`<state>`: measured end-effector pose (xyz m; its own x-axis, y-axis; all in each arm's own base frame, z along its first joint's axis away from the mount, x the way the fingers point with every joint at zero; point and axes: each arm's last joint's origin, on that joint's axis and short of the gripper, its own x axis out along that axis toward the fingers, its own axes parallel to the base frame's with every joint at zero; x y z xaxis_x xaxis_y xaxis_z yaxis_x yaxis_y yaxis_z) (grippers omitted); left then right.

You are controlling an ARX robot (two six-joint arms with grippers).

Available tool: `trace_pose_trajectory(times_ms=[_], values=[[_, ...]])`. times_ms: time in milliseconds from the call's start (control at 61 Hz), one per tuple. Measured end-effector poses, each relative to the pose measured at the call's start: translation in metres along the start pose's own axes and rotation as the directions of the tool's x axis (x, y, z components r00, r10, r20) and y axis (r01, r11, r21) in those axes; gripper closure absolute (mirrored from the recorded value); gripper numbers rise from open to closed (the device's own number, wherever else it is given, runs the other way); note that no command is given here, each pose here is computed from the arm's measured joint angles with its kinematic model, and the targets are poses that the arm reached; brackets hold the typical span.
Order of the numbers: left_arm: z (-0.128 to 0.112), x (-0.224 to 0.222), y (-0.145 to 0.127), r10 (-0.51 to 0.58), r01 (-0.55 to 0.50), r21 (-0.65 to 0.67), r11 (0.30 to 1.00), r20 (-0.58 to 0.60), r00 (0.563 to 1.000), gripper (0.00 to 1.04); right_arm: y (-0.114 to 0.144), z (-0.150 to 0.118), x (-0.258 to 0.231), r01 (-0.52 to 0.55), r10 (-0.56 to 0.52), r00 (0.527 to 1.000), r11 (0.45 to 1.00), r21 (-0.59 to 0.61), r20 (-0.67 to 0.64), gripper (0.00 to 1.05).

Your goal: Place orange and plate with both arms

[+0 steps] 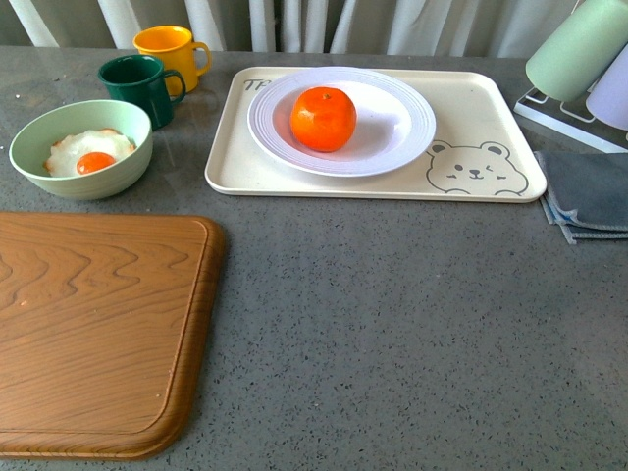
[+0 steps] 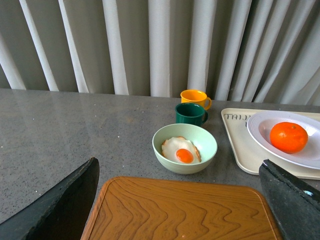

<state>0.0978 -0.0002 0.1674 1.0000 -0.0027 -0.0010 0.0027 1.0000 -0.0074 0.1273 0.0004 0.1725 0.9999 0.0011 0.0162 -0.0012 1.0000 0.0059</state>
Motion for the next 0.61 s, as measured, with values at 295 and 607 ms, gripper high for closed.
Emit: trace_pose_trajectory(times_ms=[295,607], values=[[0.0,0.0,0.0,0.0,0.0,0.0,1.0,0.0,1.0,0.09,0.0,0.001,-0.01,0.0,0.0,1.0,1.0,0.0,0.005,1.03],[0.0,0.0,0.0,0.0,0.0,0.0,1.0,0.0,1.0,0.09,0.0,0.001,-0.017,0.0,0.0,1.0,1.0,0.0,0.006,1.03]])
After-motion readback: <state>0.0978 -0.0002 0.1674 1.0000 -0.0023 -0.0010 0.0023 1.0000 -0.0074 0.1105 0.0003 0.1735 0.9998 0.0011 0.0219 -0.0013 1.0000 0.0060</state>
